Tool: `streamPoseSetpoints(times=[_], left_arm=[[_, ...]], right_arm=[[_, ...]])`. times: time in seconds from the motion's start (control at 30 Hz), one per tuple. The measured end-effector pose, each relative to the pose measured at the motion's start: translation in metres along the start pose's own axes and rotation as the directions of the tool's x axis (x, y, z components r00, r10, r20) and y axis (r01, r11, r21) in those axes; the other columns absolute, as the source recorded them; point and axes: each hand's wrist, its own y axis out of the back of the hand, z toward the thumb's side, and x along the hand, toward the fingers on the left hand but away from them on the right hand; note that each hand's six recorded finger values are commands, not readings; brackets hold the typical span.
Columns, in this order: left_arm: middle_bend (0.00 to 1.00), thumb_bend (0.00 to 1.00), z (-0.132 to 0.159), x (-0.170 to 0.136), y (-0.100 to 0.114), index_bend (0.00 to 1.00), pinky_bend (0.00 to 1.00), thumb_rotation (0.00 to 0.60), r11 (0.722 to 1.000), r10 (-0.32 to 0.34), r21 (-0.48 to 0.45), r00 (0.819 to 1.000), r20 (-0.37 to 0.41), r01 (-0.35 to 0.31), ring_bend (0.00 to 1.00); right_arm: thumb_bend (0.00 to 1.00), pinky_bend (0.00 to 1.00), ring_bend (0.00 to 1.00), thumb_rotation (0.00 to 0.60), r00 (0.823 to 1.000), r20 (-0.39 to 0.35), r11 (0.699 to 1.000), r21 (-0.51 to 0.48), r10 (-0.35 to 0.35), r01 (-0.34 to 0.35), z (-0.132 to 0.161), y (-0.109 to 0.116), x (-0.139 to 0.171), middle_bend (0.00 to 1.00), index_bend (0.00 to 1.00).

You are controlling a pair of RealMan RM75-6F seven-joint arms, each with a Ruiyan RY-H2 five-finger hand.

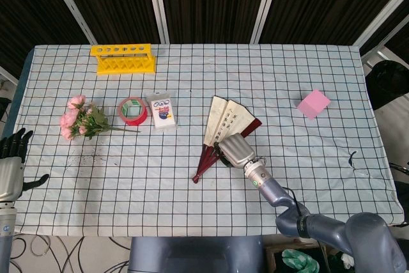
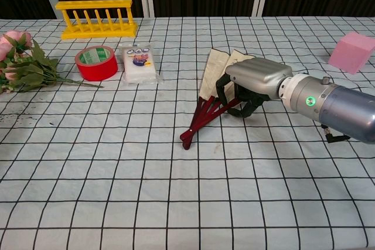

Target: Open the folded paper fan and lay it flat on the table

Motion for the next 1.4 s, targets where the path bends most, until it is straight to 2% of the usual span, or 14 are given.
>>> streamPoseSetpoints(times=[0.9, 1.13, 1.4], left_arm=[[0.0, 0.03, 0.0003, -0.0012, 0.0012, 0.0, 0.0, 0.6, 1.0, 0.002, -0.009, 1.0, 0.004, -0.002, 0.0], [0.0, 0.03, 0.0002, -0.0012, 0.0016, 0.0, 0.0, 0.6, 1.0, 0.003, -0.011, 1.0, 0.004, -0.003, 0.0], [0.0, 0.03, 0.0008, -0.0017, 0.0016, 0.0, 0.0, 0.6, 1.0, 0.003, -0.016, 1.0, 0.005, -0.002, 0.0]], right_arm=[[0.42, 0.93, 1.0, 0.6, 1.0, -0.001, 1.0, 0.005, 0.013, -0.013, 0.0029, -0.0048, 0.0048, 1.0, 0.56], [0.48, 0.93, 1.0, 0.6, 1.0, -0.002, 1.0, 0.004, 0.013, -0.013, 0.0035, -0.0052, 0.0059, 1.0, 0.58], [0.6, 0.93, 1.0, 0.6, 1.0, -0.014, 1.0, -0.002, 0.001, -0.001, 0.0066, 0.0004, 0.0061, 1.0, 0.68]])
